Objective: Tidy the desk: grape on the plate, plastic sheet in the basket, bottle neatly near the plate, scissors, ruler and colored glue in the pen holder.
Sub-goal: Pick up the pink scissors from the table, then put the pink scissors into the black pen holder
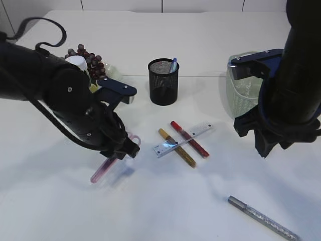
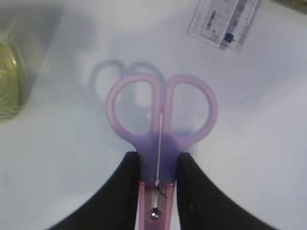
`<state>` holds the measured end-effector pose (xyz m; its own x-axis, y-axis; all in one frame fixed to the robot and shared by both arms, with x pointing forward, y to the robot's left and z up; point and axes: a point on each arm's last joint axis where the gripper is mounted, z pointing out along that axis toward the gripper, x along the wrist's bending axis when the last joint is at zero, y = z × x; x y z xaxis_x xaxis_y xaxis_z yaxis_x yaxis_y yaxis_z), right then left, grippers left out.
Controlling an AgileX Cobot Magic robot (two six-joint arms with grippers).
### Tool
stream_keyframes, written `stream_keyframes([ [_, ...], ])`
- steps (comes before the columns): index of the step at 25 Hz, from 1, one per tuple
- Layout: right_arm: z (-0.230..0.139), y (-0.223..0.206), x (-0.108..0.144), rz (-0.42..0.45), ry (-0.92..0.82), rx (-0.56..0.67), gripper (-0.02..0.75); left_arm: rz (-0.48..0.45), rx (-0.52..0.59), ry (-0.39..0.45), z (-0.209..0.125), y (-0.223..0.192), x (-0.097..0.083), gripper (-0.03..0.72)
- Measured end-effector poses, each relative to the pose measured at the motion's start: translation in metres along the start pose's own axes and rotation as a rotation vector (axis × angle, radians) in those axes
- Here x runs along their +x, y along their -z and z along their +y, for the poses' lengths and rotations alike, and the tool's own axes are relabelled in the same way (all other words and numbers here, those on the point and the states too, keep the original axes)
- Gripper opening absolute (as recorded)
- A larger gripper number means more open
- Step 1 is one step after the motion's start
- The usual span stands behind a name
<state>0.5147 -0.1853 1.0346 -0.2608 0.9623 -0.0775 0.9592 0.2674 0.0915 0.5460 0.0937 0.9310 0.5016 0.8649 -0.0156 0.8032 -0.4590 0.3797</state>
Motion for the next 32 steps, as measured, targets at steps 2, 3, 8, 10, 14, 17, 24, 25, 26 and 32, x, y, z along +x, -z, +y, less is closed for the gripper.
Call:
stream_keyframes([
  [2,0.000,0.000,0.000,0.000,0.000,0.000,0.344,-0.005,-0.055,0.000,0.005,0.009,0.000,0.168],
  [3,0.000,0.000,0.000,0.000,0.002,0.000,0.344,-0.008,-0.089,0.001,0.009,0.015,-0.001,0.168],
  [8,0.000,0.000,0.000,0.000,0.004,0.000,0.344,-0.024,-0.273,0.001,0.025,0.041,-0.002,0.171],
  [10,0.000,0.000,0.000,0.000,0.004,0.000,0.344,-0.031,-0.348,0.001,0.030,0.049,-0.002,0.172],
  [14,0.000,0.000,0.000,-0.002,0.007,0.000,0.344,-0.042,-0.463,0.001,0.040,0.056,-0.003,0.174],
  [17,-0.001,0.000,-0.004,-0.045,0.024,0.008,0.344,-0.048,-0.537,0.001,0.051,0.064,-0.004,0.175],
  [24,-0.001,0.000,-0.009,-0.097,0.044,0.008,0.344,-0.070,-0.788,0.002,0.089,0.091,-0.007,0.176],
  [25,-0.001,0.000,-0.009,-0.102,0.046,0.007,0.344,-0.072,-0.807,0.002,0.093,0.090,-0.007,0.176],
  [26,0.000,0.000,-0.010,-0.109,0.048,0.006,0.344,-0.074,-0.831,0.002,0.098,0.089,-0.007,0.176],
  [32,0.000,0.001,-0.012,-0.129,0.056,0.004,0.344,-0.084,-0.941,0.002,0.122,0.081,-0.009,0.177],
])
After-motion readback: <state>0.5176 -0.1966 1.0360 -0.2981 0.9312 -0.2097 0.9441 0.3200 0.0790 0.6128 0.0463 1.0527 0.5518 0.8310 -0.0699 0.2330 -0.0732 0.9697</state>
